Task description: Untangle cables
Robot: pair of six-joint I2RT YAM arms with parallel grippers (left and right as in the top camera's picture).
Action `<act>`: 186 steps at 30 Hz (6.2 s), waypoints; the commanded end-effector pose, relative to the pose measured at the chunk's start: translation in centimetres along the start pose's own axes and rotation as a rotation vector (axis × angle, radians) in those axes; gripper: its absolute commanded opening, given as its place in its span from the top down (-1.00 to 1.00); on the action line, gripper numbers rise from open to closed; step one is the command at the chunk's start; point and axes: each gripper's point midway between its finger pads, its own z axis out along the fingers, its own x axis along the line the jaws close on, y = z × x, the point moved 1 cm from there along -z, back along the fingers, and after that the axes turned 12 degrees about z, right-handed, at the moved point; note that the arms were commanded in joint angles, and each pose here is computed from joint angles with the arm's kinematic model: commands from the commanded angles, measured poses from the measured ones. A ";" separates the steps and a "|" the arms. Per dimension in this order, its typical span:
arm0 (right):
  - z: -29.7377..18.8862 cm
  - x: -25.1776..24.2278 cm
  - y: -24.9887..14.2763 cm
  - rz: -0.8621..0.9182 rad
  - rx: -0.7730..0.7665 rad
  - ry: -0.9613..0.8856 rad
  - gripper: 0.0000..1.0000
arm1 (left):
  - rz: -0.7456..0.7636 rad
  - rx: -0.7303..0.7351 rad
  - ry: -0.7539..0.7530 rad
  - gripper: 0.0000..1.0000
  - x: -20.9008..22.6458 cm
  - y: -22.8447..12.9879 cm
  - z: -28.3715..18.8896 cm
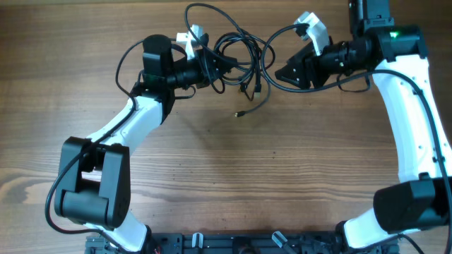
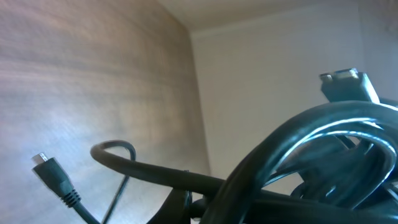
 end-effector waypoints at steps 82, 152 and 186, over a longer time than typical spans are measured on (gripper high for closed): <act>-0.2 -3.6 4.1 0.593 -0.171 -0.008 0.10 | 0.070 -0.036 0.168 0.92 2.5 -0.2 0.5; -14.1 -3.4 8.4 0.613 -0.442 0.530 0.91 | 0.006 0.106 0.758 0.92 11.9 -6.6 -2.7; 9.3 -4.5 -0.2 0.586 0.039 -0.192 0.24 | -0.474 -0.079 0.370 0.92 5.7 -3.3 1.3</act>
